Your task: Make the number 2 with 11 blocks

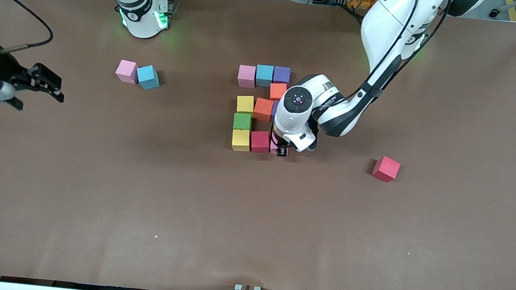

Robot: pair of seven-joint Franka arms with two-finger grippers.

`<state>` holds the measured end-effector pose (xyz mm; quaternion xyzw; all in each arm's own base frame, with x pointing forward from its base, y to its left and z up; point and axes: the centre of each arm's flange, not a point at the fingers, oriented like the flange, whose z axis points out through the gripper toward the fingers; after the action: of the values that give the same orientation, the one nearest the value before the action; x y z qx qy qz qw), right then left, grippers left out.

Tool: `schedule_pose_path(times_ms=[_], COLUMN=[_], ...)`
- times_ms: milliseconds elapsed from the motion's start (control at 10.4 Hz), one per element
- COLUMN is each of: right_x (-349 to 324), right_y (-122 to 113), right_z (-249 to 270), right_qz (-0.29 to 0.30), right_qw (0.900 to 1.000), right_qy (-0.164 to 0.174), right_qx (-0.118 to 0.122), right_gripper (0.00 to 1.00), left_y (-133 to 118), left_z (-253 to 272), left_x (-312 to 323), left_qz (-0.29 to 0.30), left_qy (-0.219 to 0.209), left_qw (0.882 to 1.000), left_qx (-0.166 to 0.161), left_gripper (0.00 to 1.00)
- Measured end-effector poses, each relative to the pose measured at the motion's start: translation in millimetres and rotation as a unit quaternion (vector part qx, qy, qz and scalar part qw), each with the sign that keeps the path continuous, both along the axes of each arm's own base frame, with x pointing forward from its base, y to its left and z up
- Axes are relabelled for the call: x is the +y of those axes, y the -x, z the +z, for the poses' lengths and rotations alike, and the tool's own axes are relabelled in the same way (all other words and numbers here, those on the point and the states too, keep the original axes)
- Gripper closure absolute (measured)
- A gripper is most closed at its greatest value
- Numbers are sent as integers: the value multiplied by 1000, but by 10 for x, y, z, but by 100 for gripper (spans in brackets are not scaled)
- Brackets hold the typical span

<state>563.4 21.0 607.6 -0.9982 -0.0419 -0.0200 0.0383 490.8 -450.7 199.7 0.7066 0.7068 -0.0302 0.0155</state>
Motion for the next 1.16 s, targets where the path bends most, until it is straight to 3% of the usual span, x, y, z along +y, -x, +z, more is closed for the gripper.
schedule_pose_path(times_ms=[193, 483, 676, 869, 966, 1159], right_x=[-47, -308, -464, -479, -490, -559], right_y=[44, 39, 35, -35, -84, -110], right_z=[134, 126, 119, 106, 72, 23], right_qz=[-52, -70, -74, -75, -76, -83], right_qw=[999, 997, 997, 997, 997, 996], right_qy=[-1, 0, 10, 16, 18, 20], right_qx=[12, 14, 12, -5, -11, -9], right_gripper=[0, 0, 0, 0, 0, 0], left_y=[-2, -14, -17, -17, -13, 13], left_z=[-4, -12, -14, -16, -29, -72], left_x=[-11, -32, -37, -39, -44, -76], left_qz=[0, 1, 1, 1, -1, -3], left_qy=[5, 14, 17, 17, 18, 20], left_qw=[1000, 1000, 1000, 1000, 1000, 1000], left_qx=[-3, -11, -12, -13, -14, -14], left_gripper=[43, 43, 43, 42, 34, 1])
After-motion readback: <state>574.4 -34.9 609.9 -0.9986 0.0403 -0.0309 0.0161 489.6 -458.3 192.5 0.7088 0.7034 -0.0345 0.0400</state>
